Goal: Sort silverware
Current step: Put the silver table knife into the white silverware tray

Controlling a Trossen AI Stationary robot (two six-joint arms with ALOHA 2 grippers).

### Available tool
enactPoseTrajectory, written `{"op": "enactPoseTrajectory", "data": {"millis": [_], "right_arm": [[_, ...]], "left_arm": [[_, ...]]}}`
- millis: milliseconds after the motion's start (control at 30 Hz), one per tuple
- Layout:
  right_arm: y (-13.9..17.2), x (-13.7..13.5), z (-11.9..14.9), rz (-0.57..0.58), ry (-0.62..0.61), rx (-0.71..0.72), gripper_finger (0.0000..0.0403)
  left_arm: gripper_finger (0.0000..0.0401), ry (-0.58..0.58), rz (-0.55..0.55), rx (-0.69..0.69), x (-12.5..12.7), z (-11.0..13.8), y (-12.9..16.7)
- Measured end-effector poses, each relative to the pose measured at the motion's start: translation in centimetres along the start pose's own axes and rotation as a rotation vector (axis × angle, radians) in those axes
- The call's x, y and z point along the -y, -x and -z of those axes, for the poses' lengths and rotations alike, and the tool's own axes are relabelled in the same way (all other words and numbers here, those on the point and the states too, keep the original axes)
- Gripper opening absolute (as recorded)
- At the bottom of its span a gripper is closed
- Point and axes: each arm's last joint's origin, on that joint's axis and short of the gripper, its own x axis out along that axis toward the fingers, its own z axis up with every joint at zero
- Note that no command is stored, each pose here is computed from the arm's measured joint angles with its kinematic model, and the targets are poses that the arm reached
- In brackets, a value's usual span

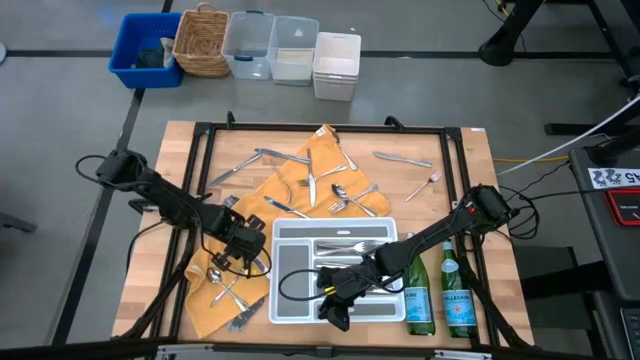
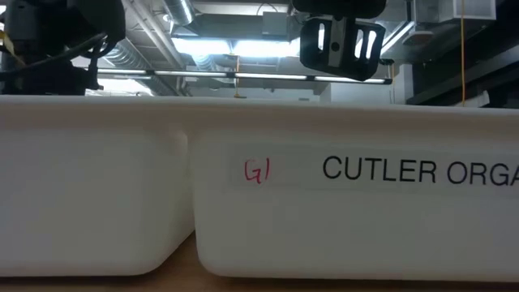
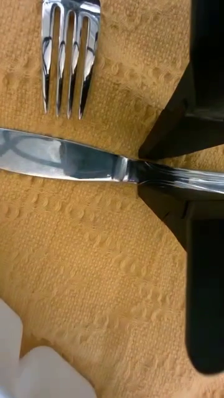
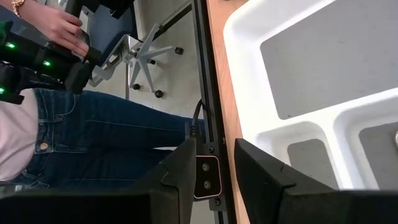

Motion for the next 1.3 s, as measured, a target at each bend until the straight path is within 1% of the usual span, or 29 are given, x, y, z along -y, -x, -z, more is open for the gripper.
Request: {"op": "enactPoseTrajectory", "data": {"millis": [267,400,533,667,1033,1300], "right_arm": [[0.0,0.0,0.0,0.001,0.000,-0.001,0.0111],[0.0,0.0,0.0,0.001,0.000,-0.001,0.0111],[0.0,0.0,0.0,0.002,-0.001,-0.001,0.0111],[0.0,0.0,0.0,0.003,-0.001,-0.002,0.0111],[0.0,0.0,0.0,0.004,-0.001,-0.004,0.0111],[0.0,0.0,0.1,-0.016,-0.001,-0.031,0.0111]], "left_arm": [[0.0022,-0.011,0.000,0.000,0.1,0.2,0.1],[0.0021,-0.009,-0.005,0.010,0.1,0.3,0.3],[0.0031,-0.006,-0.005,-0.003,0.2,0.7,0.8],[0.0028,-0.005,-0.008,0.005,0.3,0.9,1.3],[0.0031,0.000,-0.031,0.091,0.3,1.0,2.9],[0.0034,-0.004,-0.048,0.156,0.4,1.4,4.2]]}}
